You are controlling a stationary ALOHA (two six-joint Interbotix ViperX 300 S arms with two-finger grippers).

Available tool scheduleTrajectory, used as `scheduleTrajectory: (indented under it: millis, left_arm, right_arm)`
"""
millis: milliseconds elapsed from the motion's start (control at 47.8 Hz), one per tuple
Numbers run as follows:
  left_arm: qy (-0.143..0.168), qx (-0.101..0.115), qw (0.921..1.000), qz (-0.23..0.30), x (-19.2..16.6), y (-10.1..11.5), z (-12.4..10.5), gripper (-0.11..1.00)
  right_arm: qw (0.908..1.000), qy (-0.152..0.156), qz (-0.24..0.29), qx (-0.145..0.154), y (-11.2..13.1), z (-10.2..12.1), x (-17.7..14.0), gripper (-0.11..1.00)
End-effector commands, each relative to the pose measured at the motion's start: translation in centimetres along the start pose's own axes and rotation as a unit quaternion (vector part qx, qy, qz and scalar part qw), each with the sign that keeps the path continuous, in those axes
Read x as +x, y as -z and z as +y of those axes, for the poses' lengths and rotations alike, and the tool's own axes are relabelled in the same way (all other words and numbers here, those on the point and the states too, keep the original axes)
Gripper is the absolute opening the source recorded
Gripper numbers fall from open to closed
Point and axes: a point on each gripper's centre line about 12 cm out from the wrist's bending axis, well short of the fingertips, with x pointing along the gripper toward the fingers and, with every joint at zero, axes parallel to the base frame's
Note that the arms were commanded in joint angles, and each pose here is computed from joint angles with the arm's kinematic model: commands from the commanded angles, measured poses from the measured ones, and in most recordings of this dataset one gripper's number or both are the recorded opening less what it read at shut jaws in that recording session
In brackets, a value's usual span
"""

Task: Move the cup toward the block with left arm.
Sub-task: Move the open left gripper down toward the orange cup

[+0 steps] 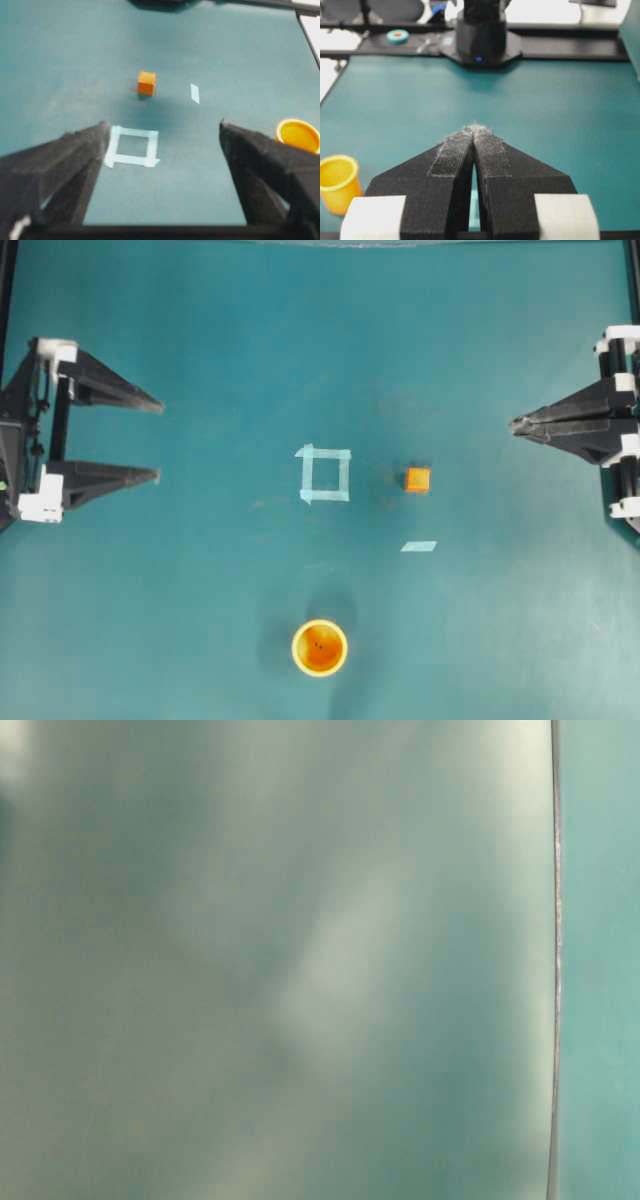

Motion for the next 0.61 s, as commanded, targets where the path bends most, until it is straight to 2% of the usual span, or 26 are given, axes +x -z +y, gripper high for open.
scheduleTrajectory:
  millis: [0, 293, 586]
  left_arm:
    - [0.017, 0.005, 0.9998, 0.001, 0.6, -1.0, -0.9, 0.88]
    - [0.062, 0.023, 0.9955, 0.068, 3.5, 0.1, -3.8, 0.88]
    - [0.105, 0.046, 0.9846, 0.132, 8.2, 1.7, -7.7, 0.89]
  right_arm:
    - [0.9999, -0.001, -0.015, 0.000, -1.2, 0.0, 0.1, -0.01]
    - [0.9999, -0.001, -0.013, 0.000, -1.2, 0.0, 0.1, 0.00]
    - [0.9999, -0.001, -0.010, 0.001, -1.1, 0.0, 0.1, -0.01]
